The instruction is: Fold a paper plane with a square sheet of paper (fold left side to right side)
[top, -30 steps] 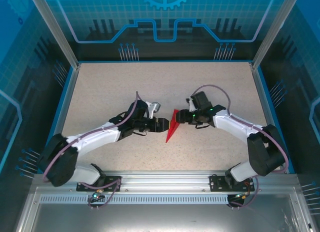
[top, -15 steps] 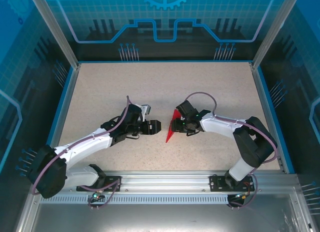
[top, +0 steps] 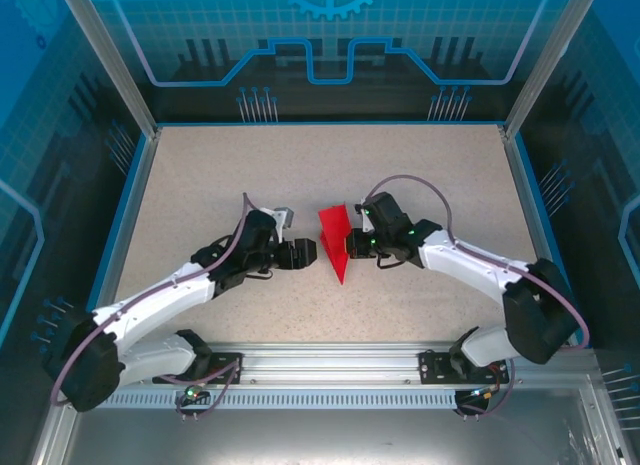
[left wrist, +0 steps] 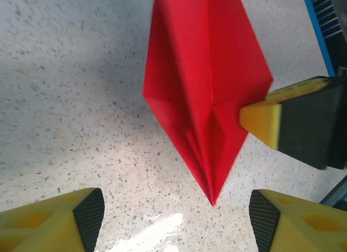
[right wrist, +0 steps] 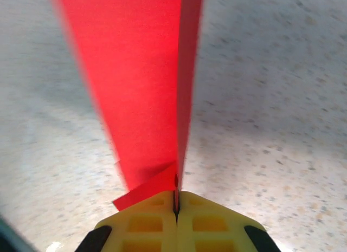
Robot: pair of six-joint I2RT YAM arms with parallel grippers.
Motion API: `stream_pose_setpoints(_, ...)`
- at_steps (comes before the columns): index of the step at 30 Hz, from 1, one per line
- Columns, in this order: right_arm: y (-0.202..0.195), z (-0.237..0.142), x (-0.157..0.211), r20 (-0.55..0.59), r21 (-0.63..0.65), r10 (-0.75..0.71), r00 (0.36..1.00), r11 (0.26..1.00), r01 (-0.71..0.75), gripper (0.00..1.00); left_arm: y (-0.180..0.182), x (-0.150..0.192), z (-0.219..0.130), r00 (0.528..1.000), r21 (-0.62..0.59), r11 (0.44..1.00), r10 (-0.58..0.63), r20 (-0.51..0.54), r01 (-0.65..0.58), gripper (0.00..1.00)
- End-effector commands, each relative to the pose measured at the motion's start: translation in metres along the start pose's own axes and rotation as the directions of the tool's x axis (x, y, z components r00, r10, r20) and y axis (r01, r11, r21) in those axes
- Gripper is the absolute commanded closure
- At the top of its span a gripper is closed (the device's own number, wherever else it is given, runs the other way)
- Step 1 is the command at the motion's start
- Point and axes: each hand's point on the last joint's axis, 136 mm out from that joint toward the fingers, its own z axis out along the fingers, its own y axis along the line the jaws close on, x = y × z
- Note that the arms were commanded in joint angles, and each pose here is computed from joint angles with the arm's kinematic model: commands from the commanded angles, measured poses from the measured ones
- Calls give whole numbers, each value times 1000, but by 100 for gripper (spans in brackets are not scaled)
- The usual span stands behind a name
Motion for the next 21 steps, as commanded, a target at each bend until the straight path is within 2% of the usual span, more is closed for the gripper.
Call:
stream_pose_setpoints(1,10,-2,17,-48,-141,-19,999,990,12,100,15,-1,-14,999,-62,998,25,47,-22,23)
stream_pose_setpoints(4,-7,15,41,-120,-185,36,992,981,-58,100,16,-2,-22,997,-60,998,29,72,-24,19)
stream_pose_setpoints(7,-37,34,62,-183,-147,96,978,981,-124,100,16,0,-25,997,-56,998,30,72,-26,18)
stream_pose_setpoints(12,-71,34,66,-167,-88,158,973,981,-174,99,16,2,-24,998,-52,998,21,63,-18,17)
stream_pose_setpoints(15,-79,31,69,-185,-70,162,969,982,-177,93,14,1,-24,998,-46,999,22,63,-19,17)
stream_pose_setpoints(21,-84,13,63,-163,1,136,977,990,-138,73,13,1,-22,998,-41,999,19,56,-17,16)
